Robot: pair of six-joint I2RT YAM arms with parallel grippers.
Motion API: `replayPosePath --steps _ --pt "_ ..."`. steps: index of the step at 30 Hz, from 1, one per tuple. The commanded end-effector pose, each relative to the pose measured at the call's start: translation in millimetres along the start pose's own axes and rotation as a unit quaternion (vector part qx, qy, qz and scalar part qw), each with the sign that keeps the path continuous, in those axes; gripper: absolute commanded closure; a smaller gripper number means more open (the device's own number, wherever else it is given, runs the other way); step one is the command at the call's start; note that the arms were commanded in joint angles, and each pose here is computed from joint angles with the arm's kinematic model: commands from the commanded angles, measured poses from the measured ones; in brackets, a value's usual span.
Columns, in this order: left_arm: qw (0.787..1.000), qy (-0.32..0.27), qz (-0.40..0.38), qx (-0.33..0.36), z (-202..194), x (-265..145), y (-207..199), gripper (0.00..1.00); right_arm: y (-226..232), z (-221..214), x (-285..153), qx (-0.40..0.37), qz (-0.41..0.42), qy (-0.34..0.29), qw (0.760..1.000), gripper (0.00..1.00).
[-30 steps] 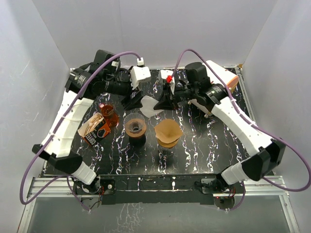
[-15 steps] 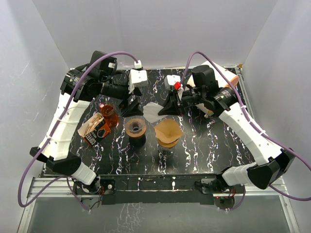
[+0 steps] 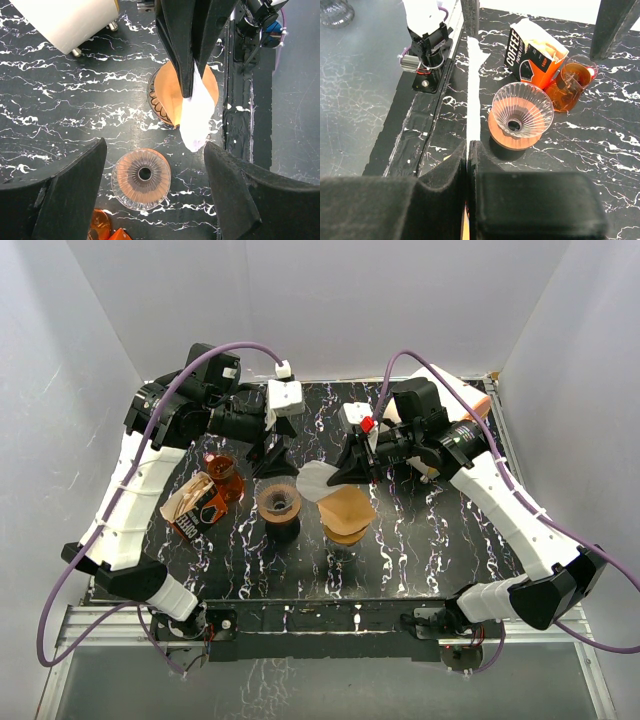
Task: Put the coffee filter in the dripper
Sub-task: Place the coffee filter in the coffee dripper.
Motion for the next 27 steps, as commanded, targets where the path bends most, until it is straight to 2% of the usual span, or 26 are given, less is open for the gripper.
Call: replayPosePath --steps 1,13,27 --pt "1.000 -0.015 -0.019 0.006 4.2 -1.3 -9.2 0.24 1.4 11.3 -1.4 -0.024 0.007 -0.017 1.000 1.00" --pt "1.000 -0.007 -0.021 0.000 -1.0 3.9 -5.3 0.26 2.1 13.4 -0.7 -0.021 0.012 -0.025 0.999 1.00" --pt "1.000 -0.016 -0.022 0.003 1.3 4.2 -6.2 0.22 -3.0 16.3 -0.3 -0.015 0.003 -0.028 0.999 1.00"
Point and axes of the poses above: each gripper's point midway between its finger pads, its own x axis out along the fingers, its own y axis along the line the jaws close on, z = x × y, the point moved 4 cm from there along -x, back along the fingers, and after that the axes turned 12 degrees about -x, right-handed, at the moved point
